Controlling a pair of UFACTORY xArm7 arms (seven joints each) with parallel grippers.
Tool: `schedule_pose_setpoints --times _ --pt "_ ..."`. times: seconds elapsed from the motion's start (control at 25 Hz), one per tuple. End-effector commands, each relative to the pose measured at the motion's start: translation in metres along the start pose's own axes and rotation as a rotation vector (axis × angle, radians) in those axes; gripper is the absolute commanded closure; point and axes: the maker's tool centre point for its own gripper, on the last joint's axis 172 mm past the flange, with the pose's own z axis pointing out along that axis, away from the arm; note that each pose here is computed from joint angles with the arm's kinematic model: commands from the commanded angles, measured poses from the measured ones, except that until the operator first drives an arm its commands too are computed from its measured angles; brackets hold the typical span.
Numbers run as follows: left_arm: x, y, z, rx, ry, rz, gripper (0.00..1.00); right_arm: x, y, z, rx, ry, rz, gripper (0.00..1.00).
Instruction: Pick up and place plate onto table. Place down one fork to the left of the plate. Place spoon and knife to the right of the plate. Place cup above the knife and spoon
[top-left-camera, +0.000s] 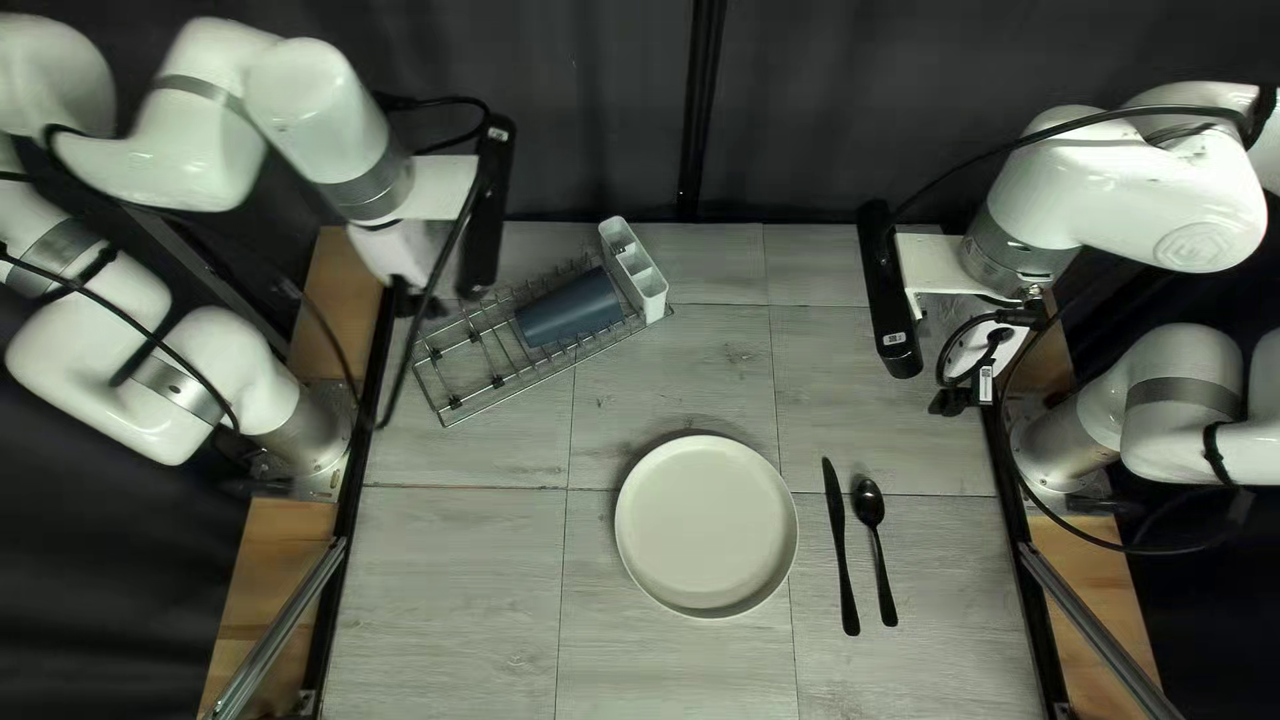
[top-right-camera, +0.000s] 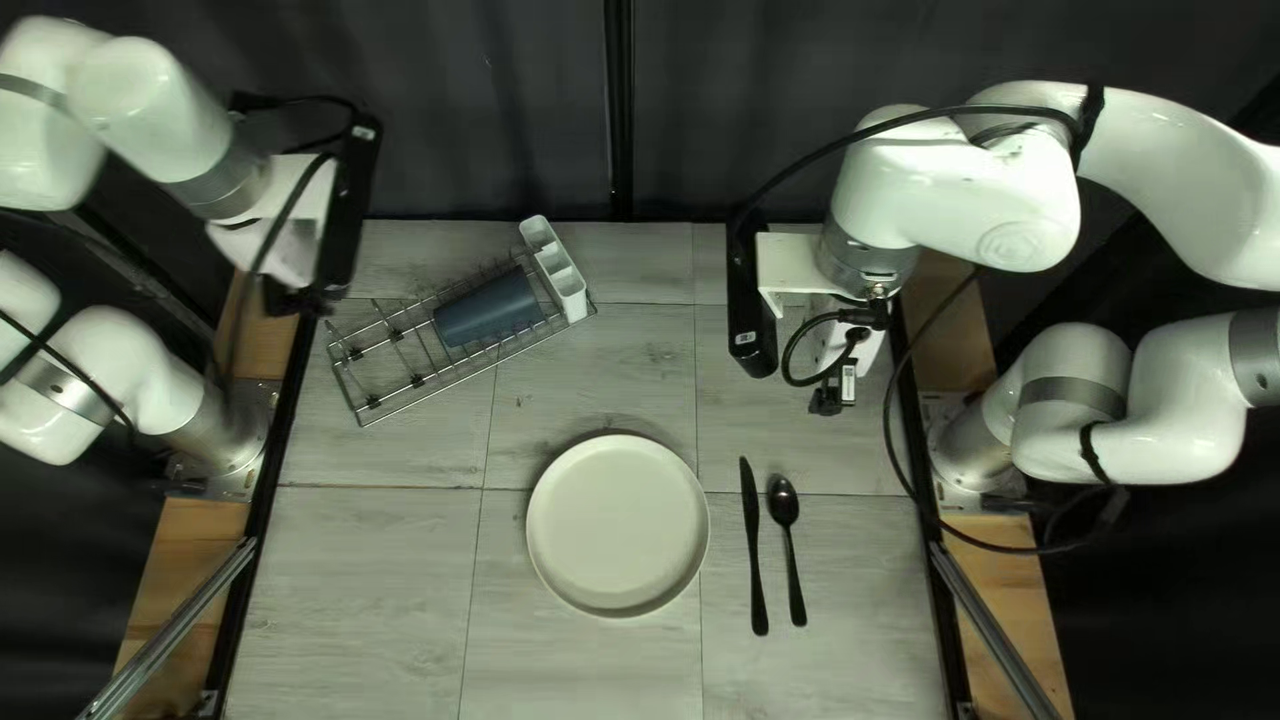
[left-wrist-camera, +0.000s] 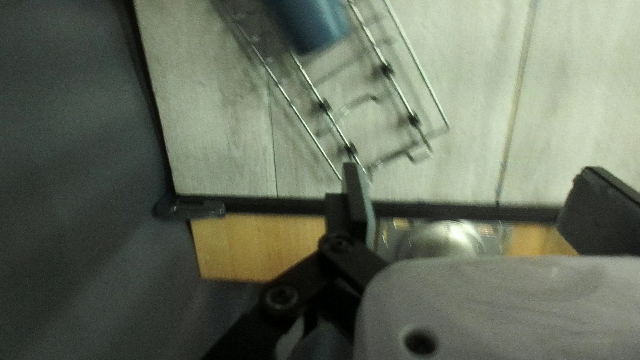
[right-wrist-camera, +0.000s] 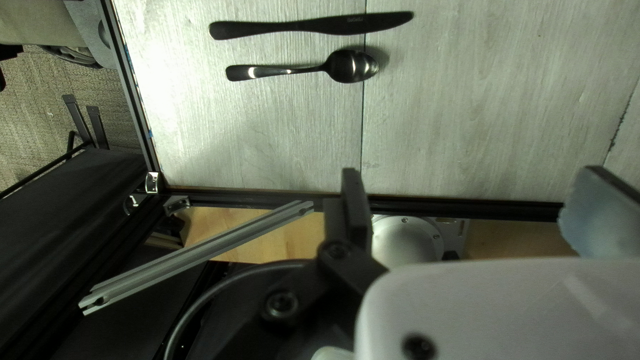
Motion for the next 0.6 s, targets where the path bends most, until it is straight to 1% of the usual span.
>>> schedule_pose_setpoints --times 0.04,0.08,0.12,0.2,0.24,0.28,0.32,0.36,0.52,0.6 --pt "0.026 -0.023 0.029 0.013 -0.004 -0.097 0.00 0.000 0.000 0.000 0.000 0.000 0.000 0.00" --pt "0.029 -0.025 0.031 0.013 -0.004 -0.110 0.00 0.000 0.000 0.000 0.000 0.000 0.000 0.00" --pt "0.036 -0.029 0.043 0.009 -0.004 -0.135 0.00 0.000 0.000 0.000 0.000 0.000 0.000 0.00" --pt "0.040 -0.032 0.058 0.010 -0.006 -0.159 0.00 0.000 0.000 0.000 0.000 0.000 0.000 0.00" --pt "0.042 -0.033 0.074 0.008 -0.011 -0.173 0.00 0.000 0.000 0.000 0.000 0.000 0.000 0.00" --pt "0.042 -0.034 0.078 0.006 -0.014 -0.178 0.00 0.000 0.000 0.000 0.000 0.000 0.000 0.00" --pt "0.044 -0.033 0.094 0.002 -0.019 -0.192 0.00 0.000 0.000 0.000 0.000 0.000 0.000 0.00" --pt "0.044 -0.033 0.102 0.003 -0.025 -0.204 0.00 0.000 0.000 0.000 0.000 0.000 0.000 0.00" --pt "0.043 -0.035 0.125 0.013 -0.043 -0.251 0.00 0.000 0.000 0.000 0.000 0.000 0.000 0.00" --pt "0.042 -0.037 0.131 0.020 -0.047 -0.267 0.00 0.000 0.000 0.000 0.000 0.000 0.000 0.00"
